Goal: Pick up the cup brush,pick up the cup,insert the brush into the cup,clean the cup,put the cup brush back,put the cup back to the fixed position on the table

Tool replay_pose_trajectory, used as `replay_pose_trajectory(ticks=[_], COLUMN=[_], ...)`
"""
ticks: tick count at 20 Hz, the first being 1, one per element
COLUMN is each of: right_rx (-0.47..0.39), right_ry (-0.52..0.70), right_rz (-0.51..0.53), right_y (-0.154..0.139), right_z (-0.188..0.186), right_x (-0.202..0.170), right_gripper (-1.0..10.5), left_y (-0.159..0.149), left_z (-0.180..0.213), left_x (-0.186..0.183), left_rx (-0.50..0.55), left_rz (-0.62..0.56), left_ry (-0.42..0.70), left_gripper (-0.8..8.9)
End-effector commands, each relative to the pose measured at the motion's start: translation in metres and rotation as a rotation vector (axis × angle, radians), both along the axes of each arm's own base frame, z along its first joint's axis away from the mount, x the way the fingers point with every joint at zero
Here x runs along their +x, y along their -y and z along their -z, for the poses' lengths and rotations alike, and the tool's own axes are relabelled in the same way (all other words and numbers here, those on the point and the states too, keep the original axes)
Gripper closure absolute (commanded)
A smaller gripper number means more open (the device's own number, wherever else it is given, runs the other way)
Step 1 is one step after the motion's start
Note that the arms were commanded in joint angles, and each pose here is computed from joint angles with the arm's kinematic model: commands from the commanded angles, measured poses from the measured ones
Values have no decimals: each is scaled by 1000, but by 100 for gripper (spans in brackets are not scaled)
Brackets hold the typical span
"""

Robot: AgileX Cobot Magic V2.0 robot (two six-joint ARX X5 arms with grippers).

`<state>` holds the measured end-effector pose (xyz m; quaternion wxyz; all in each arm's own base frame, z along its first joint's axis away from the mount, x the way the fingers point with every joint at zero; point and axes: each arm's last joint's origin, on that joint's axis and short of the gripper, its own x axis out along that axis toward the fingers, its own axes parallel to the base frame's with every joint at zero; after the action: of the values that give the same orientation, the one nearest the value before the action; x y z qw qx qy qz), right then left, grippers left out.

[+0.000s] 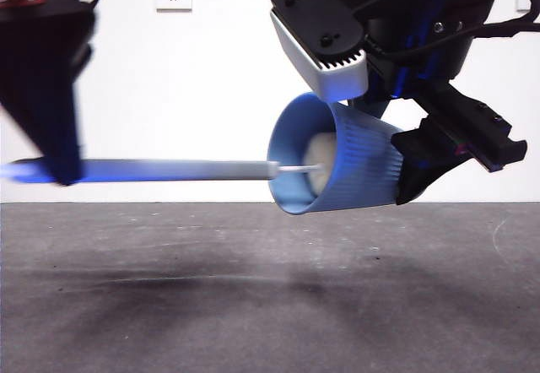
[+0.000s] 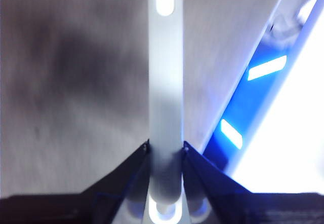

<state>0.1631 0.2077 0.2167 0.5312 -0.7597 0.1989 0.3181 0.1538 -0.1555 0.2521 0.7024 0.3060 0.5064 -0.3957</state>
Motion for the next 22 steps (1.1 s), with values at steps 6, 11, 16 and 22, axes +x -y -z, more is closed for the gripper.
replay_pose_trajectory(ticks=[6, 11, 16, 22], right_rx=[24, 30, 98, 542], right_ry=[4, 15, 29, 78], right_rz=[28, 52, 119, 421], right_y=[0, 1, 3, 14], right_z=[0, -1, -4, -29], right_x=[2, 3, 5, 4], right_gripper=[964, 964, 964, 964], left_y=[-31, -61, -79, -74], left_z=[-22, -34, -46, -60], left_x=[-22, -45, -66, -60], left_rx=[38, 86, 25, -235], left_rz=[-88, -138, -214, -440], left_ry=[26, -6, 21, 145], left_gripper=[822, 822, 822, 822])
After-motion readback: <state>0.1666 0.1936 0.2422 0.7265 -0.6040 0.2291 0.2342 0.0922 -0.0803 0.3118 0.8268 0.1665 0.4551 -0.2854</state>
